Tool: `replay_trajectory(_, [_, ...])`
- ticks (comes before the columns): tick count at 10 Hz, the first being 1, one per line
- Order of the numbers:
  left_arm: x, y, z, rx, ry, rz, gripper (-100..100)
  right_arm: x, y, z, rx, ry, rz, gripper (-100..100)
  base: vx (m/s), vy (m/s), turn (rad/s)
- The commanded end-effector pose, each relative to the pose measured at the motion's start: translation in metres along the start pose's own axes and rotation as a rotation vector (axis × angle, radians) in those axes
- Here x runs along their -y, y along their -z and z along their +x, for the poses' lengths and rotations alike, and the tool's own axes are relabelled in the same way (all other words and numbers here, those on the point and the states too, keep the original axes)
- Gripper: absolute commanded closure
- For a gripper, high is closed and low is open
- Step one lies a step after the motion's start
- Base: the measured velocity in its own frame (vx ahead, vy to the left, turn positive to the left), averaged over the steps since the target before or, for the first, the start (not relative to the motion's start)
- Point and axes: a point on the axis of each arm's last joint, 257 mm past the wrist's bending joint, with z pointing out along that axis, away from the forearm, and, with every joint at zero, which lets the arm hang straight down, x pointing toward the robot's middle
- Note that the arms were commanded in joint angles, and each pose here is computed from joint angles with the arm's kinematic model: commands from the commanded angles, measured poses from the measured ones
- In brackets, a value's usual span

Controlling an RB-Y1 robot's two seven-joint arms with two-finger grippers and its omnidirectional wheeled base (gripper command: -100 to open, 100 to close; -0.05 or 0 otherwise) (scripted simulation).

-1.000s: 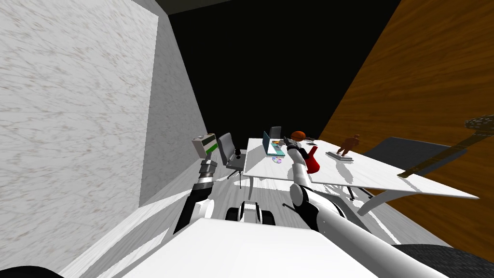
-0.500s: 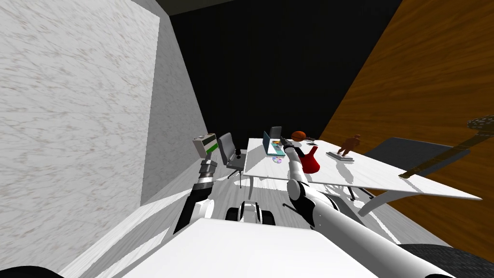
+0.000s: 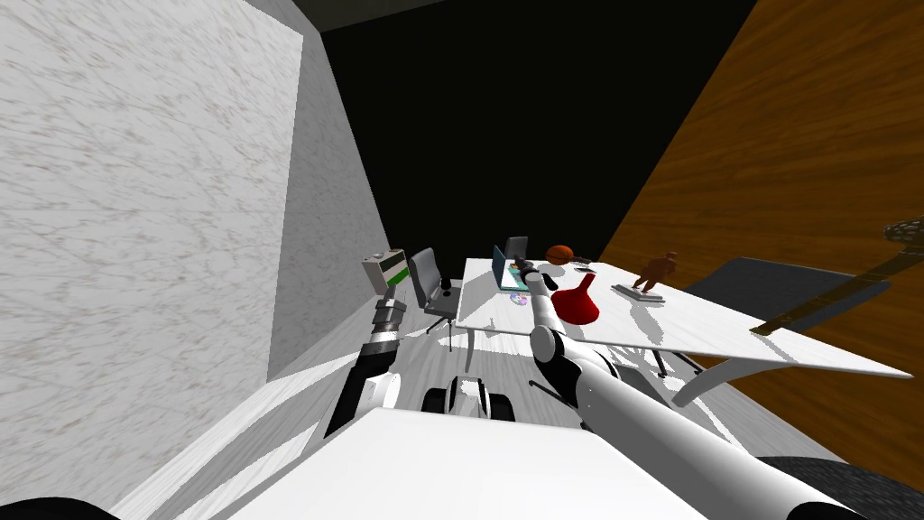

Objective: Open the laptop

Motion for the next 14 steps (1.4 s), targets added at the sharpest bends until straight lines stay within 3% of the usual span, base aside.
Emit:
replay_trajectory(1, [0.0,0.0,0.0,0.0,0.0,0.0,0,0.026,-0.004,-0.03,0.067,-0.121,0.029,-100,-0.007,-0.003,0.013])
replay_trajectory(2, [0.0,0.0,0.0,0.0,0.0,0.0,0,0.037,-0.004,-0.043,0.094,-0.165,0.04,-100,-0.007,-0.003,0.013])
replay_trajectory(4, [0.0,0.0,0.0,0.0,0.0,0.0,0,0.037,-0.004,-0.043,0.094,-0.165,0.04,-100,-0.003,0.0,0.004])
replay_trajectory(5, [0.0,0.0,0.0,0.0,0.0,0.0,0,0.055,-0.002,-0.066,0.136,-0.225,0.056,-100,0.0,0.0,0.0])
replay_trajectory(6, [0.0,0.0,0.0,0.0,0.0,0.0,0,0.059,-0.001,-0.073,0.147,-0.238,0.06,-100,-0.004,-0.002,0.014])
replay_trajectory(9, [0.0,0.0,0.0,0.0,0.0,0.0,0,0.056,-0.004,-0.067,0.14,-0.226,0.057,-100,0.05,0.007,-0.01])
replay_trajectory(10, [0.0,0.0,0.0,0.0,0.0,0.0,0,0.056,-0.005,-0.066,0.141,-0.227,0.058,100,0.009,0.001,0.006])
replay_trajectory(14, [0.0,0.0,0.0,0.0,0.0,0.0,0,0.049,0.001,-0.07,0.145,-0.424,0.049,100,0.007,-0.089,0.009])
